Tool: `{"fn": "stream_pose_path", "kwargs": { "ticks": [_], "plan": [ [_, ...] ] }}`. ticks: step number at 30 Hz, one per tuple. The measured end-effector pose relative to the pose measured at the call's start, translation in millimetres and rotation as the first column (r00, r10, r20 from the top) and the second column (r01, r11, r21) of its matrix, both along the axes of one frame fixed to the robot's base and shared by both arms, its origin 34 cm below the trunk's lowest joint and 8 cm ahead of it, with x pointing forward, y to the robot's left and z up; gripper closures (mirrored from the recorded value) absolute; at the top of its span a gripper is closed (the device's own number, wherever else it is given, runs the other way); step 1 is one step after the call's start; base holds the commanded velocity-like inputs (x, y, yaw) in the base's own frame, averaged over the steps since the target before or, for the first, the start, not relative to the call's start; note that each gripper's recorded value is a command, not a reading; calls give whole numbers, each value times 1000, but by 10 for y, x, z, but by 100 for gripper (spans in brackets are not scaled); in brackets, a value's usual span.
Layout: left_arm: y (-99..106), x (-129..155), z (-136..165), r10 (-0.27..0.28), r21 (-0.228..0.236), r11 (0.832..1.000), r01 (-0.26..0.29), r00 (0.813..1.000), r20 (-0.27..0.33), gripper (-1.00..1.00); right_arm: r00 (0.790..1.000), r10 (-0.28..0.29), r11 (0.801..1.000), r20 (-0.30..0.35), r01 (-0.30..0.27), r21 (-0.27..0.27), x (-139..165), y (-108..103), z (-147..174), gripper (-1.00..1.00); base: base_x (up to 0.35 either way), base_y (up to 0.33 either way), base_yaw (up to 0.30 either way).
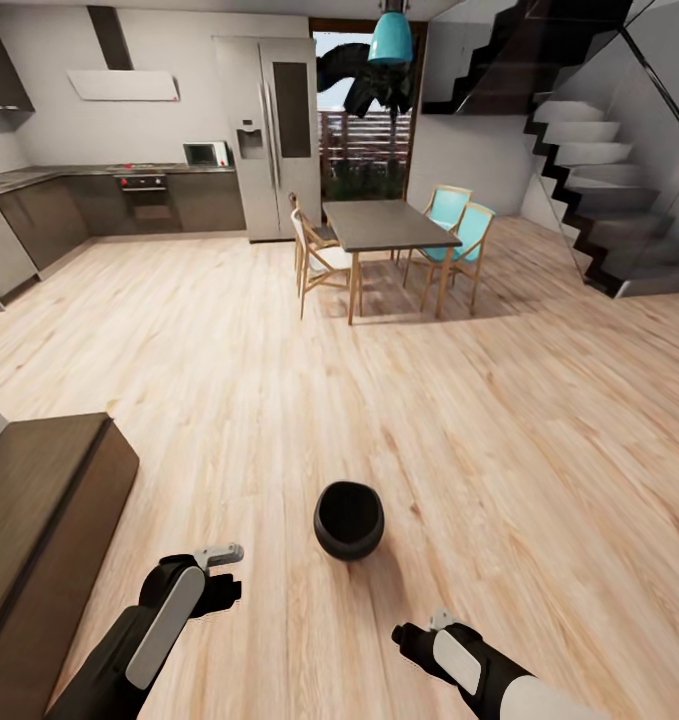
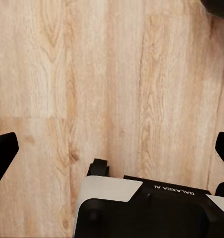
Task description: Place each of the two pumpkins and all three candles from the living room inside a cabinet in the living room (use any cabinet), then make sure every cabinet is closed, and position the cauldron so it is next to a table in the living room.
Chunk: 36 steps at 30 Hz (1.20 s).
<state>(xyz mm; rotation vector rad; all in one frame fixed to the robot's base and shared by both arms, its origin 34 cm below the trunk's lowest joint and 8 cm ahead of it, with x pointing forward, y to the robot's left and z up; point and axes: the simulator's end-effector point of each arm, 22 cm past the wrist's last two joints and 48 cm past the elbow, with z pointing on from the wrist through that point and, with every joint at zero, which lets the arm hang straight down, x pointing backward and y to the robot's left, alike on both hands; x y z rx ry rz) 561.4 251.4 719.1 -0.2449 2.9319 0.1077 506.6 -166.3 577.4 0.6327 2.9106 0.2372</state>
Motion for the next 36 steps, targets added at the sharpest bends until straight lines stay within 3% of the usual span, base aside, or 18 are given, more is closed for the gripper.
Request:
{"fn": "stream_pose_path", "kwargs": {
  "ticks": [16, 36],
  "plan": [
    [-6, 10, 16, -2, 1, 1000, 2, 1000, 4, -100, 1000, 0, 1000, 4, 0, 0, 16, 1, 14, -100, 294, -61, -148],
    [-9, 28, 31, -2, 0, 1000, 2, 1000, 10, -100, 1000, 0, 1000, 4, 0, 0, 18, 1, 13, -100, 54, -12, -2]
  ]
}}
